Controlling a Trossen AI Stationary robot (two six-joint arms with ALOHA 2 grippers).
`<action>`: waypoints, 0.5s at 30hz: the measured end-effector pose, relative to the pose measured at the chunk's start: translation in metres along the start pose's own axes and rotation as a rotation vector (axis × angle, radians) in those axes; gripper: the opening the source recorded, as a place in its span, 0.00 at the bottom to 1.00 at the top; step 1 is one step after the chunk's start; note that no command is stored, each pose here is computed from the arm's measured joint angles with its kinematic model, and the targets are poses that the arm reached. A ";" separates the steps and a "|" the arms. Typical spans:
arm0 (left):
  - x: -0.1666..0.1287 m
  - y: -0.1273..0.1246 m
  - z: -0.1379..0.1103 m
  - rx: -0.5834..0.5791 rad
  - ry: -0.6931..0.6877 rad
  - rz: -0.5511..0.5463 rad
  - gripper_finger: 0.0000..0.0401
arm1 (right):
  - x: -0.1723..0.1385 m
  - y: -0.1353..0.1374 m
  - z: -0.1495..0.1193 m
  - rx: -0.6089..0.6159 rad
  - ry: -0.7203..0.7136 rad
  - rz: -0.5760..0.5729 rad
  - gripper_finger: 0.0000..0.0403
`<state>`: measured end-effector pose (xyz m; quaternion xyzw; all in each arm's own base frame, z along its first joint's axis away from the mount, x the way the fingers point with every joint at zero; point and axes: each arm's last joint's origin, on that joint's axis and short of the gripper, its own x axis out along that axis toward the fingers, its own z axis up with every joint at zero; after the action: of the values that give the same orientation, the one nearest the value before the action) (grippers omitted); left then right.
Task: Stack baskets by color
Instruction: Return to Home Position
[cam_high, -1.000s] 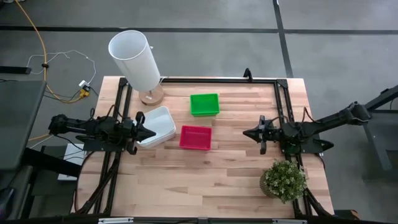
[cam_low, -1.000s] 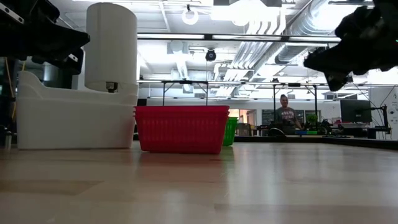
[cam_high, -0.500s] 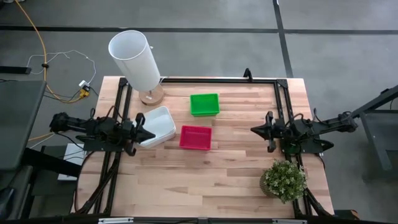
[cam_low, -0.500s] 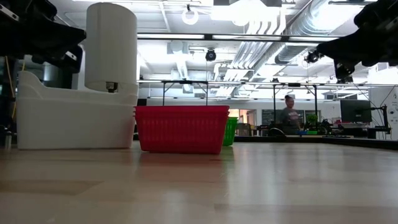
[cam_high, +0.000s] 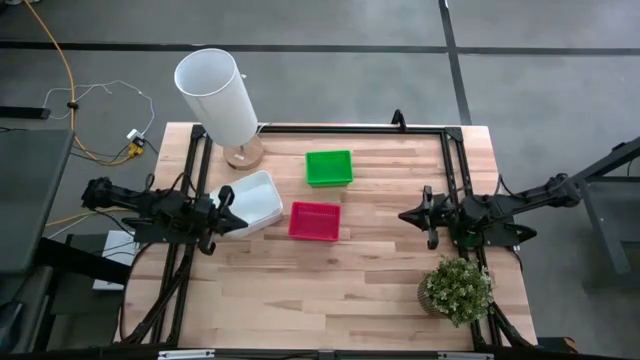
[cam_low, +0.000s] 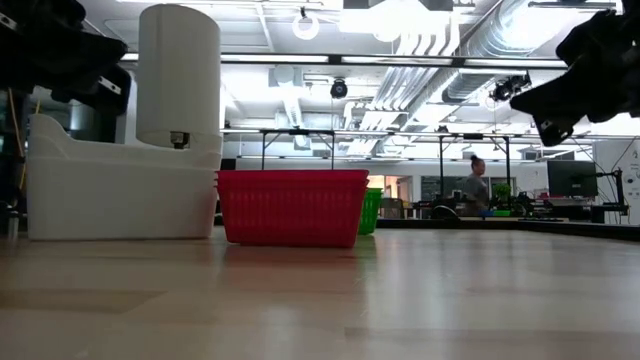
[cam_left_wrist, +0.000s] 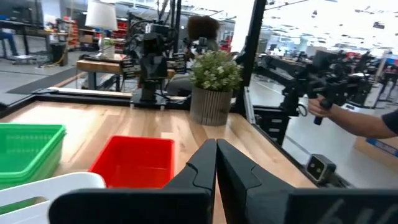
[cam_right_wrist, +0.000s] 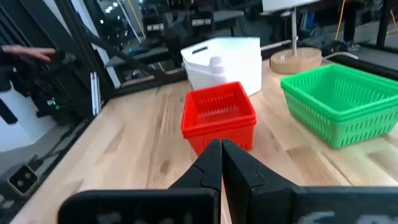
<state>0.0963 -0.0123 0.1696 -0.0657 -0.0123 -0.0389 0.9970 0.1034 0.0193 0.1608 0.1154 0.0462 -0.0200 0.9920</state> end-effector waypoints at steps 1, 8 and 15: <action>0.000 0.001 0.000 0.001 0.002 0.007 0.00 | 0.001 0.000 -0.001 -0.002 0.011 -0.002 0.00; 0.000 0.006 0.000 0.002 0.001 0.038 0.00 | 0.003 0.000 -0.005 -0.014 0.052 -0.015 0.00; 0.000 0.005 0.000 0.002 0.003 0.027 0.00 | 0.003 -0.001 -0.004 -0.008 0.040 -0.044 0.00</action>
<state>0.0968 -0.0078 0.1689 -0.0649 -0.0099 -0.0255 0.9975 0.1064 0.0190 0.1561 0.1106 0.0688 -0.0394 0.9907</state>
